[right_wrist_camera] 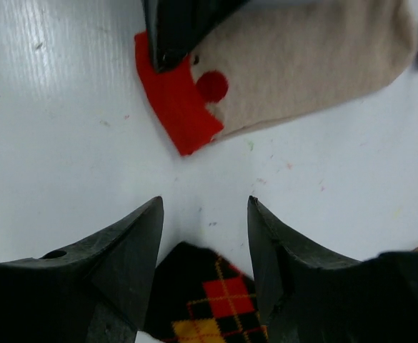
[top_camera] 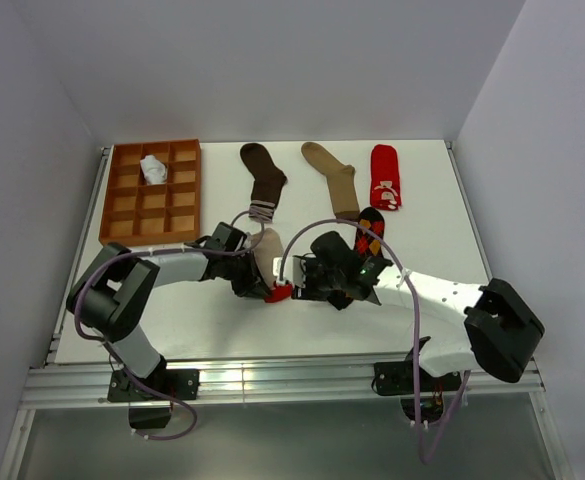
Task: Roll the socks
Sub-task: Roll the sock at the center of the board.
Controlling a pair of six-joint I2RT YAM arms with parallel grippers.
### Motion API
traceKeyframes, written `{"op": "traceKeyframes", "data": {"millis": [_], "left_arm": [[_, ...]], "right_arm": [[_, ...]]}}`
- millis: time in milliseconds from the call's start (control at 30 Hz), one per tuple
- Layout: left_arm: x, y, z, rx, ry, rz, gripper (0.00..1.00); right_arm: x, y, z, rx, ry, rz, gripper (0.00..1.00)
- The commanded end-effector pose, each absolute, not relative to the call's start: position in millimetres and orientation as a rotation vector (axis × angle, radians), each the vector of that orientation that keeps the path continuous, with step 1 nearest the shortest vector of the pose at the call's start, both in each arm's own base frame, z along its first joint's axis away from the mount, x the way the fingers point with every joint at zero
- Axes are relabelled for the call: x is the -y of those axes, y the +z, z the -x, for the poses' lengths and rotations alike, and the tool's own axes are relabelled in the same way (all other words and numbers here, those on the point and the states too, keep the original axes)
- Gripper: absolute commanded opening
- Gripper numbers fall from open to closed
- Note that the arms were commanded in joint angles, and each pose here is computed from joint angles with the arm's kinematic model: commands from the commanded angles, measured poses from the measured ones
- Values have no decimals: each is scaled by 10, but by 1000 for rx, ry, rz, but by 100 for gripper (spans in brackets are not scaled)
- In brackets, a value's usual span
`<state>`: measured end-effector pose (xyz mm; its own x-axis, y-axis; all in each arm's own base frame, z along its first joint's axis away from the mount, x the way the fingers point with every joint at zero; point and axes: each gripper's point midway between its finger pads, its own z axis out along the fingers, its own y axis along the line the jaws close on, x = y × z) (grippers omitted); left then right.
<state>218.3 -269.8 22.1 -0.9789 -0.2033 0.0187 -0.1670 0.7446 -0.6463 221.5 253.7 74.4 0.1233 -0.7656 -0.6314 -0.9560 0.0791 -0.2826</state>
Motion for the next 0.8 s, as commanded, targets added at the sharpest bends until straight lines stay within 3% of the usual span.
{"op": "traceKeyframes", "data": {"millis": [0, 300, 767], "left_arm": [[2668, 175, -2094, -2968, -1067, 349, 0], [2673, 113, -2076, -3011, -1063, 350, 0], [2627, 87, -2027, -3042, -1060, 316, 0]], "right_arm": [[-2803, 1018, -2329, -1430, 253, 1688, 58], [-2983, 805, -2029, -1171, 113, 1823, 63], [-3067, 515, -1982, -1035, 3, 1921, 65]]}}
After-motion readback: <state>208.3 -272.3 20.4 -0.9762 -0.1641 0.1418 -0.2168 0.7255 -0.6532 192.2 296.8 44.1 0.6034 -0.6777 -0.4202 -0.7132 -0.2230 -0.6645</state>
